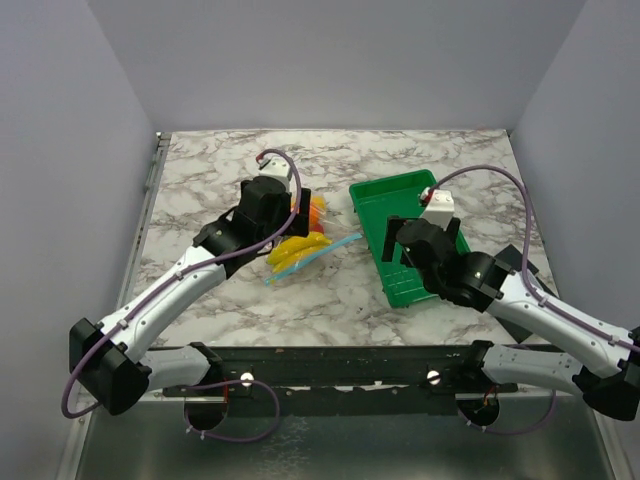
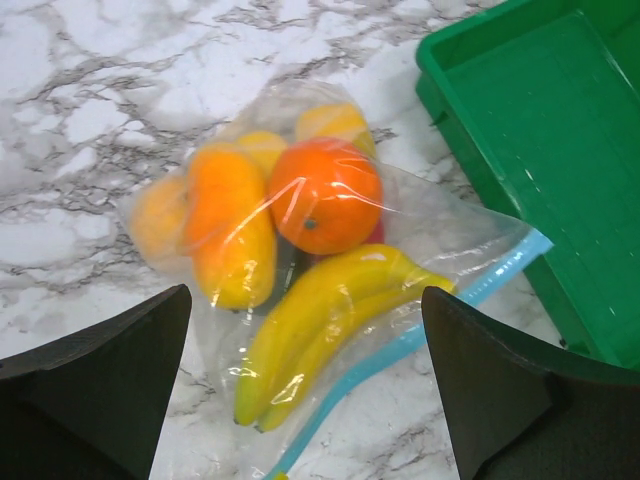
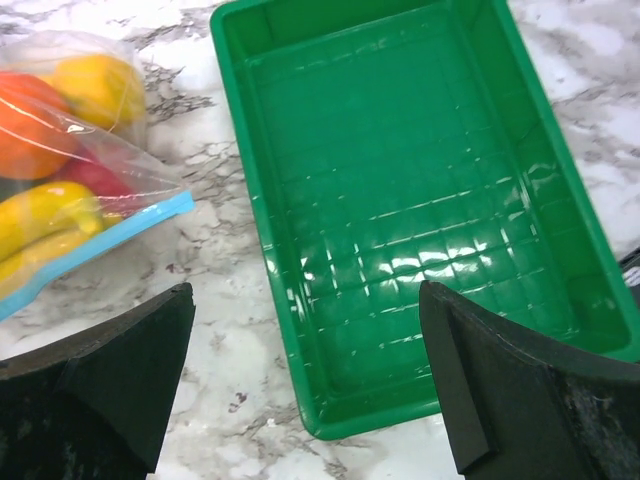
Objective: Place the food in the zip-top bag and seal the zipper
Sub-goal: Reset both arms
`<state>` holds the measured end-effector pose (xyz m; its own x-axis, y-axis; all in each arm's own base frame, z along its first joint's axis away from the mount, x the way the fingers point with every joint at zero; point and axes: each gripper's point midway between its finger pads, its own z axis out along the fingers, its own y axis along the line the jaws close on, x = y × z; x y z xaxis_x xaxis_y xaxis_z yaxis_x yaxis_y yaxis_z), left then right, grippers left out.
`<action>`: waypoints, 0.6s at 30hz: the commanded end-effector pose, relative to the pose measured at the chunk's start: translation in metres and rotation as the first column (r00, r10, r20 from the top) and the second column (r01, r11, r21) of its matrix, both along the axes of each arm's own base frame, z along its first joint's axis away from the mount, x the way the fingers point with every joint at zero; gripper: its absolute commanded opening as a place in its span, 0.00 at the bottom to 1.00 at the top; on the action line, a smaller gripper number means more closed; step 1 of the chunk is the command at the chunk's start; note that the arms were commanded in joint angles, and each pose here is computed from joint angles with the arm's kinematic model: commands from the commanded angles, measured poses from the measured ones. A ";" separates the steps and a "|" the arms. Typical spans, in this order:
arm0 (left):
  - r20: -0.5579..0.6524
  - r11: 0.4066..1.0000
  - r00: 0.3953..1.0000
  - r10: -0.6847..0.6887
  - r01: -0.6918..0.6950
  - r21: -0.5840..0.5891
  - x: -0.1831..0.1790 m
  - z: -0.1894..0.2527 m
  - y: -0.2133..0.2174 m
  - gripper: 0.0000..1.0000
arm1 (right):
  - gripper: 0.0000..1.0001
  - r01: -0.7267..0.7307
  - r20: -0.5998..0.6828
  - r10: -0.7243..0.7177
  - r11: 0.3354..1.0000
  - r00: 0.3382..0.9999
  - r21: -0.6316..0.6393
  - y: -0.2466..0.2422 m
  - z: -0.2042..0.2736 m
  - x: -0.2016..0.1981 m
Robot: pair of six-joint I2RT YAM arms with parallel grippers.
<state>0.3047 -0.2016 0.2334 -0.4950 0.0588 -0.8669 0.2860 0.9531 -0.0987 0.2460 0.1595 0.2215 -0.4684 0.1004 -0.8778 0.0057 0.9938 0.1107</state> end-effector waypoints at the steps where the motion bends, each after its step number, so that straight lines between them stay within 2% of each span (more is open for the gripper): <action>1: 0.029 0.996 0.995 0.093 -0.093 -0.008 0.016 0.013 0.026 0.99 | 1.00 0.056 0.062 -0.050 0.992 0.997 -0.113 -0.019 0.021 0.013; 10: 0.029 0.984 0.984 0.176 -0.175 -0.035 0.022 -0.004 0.049 0.99 | 1.00 0.204 0.063 -0.196 0.966 0.979 -0.161 -0.071 0.022 0.056; 18: 0.075 0.980 0.977 0.198 -0.198 -0.006 0.007 -0.010 0.069 0.99 | 1.00 0.163 0.094 -0.153 0.981 0.984 -0.110 -0.071 0.025 0.051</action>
<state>0.3150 -0.1479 0.2154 -0.4879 -0.0222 -0.8726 0.1341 0.9859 -0.1000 0.2970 0.0848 0.2407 -0.4072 0.0594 -0.9114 0.1996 0.9795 -0.0253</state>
